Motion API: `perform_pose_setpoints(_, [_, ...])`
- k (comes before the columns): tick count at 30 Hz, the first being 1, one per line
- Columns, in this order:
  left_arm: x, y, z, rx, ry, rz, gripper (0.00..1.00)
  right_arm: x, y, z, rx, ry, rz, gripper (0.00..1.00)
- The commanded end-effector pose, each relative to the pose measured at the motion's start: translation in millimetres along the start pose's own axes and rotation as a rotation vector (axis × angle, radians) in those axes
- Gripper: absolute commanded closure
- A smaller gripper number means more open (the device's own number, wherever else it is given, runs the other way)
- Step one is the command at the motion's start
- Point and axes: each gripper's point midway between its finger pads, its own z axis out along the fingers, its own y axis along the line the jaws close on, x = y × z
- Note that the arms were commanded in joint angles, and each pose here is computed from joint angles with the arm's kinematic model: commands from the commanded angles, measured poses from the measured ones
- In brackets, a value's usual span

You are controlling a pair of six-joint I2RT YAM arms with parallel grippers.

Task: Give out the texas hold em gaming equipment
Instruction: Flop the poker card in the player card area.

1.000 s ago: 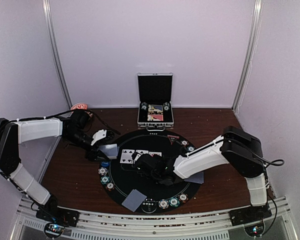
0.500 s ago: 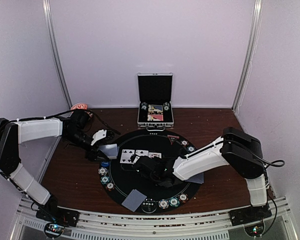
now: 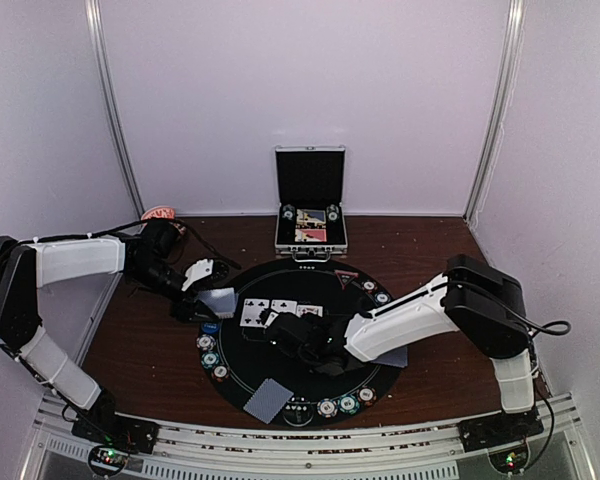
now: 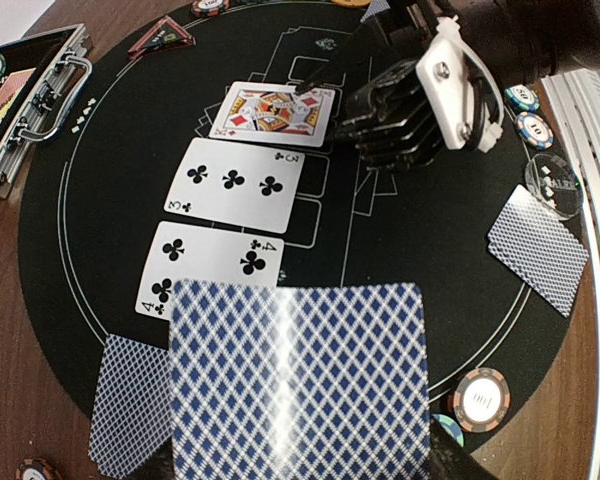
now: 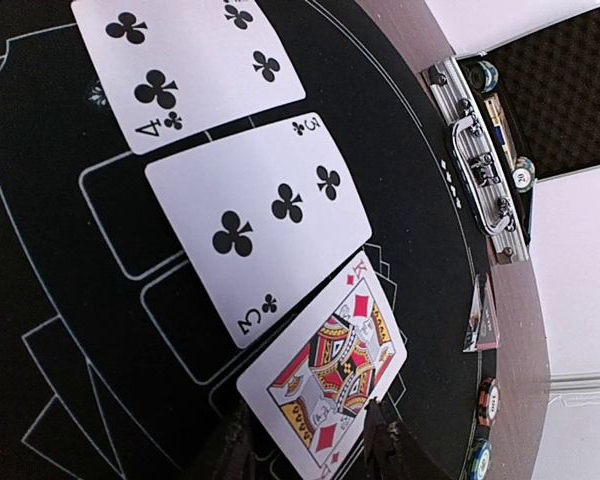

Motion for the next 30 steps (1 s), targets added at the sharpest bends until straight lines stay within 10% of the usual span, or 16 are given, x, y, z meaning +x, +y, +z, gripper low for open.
perform_pose_setpoints(1, [-8, 5, -3, -0.009, -0.030, 0.021, 0.40, -6, 4, -13, -0.038, -0.002, -0.004, 0.59])
perform_pose_setpoints(16, [-8, 6, -4, -0.011, -0.030, 0.022, 0.40, -17, -16, -45, -0.061, 0.024, 0.033, 0.25])
perform_pose_setpoints(30, [-8, 5, -4, -0.010, -0.030, 0.019, 0.40, -44, -124, -22, -0.106, 0.085, 0.533, 0.06])
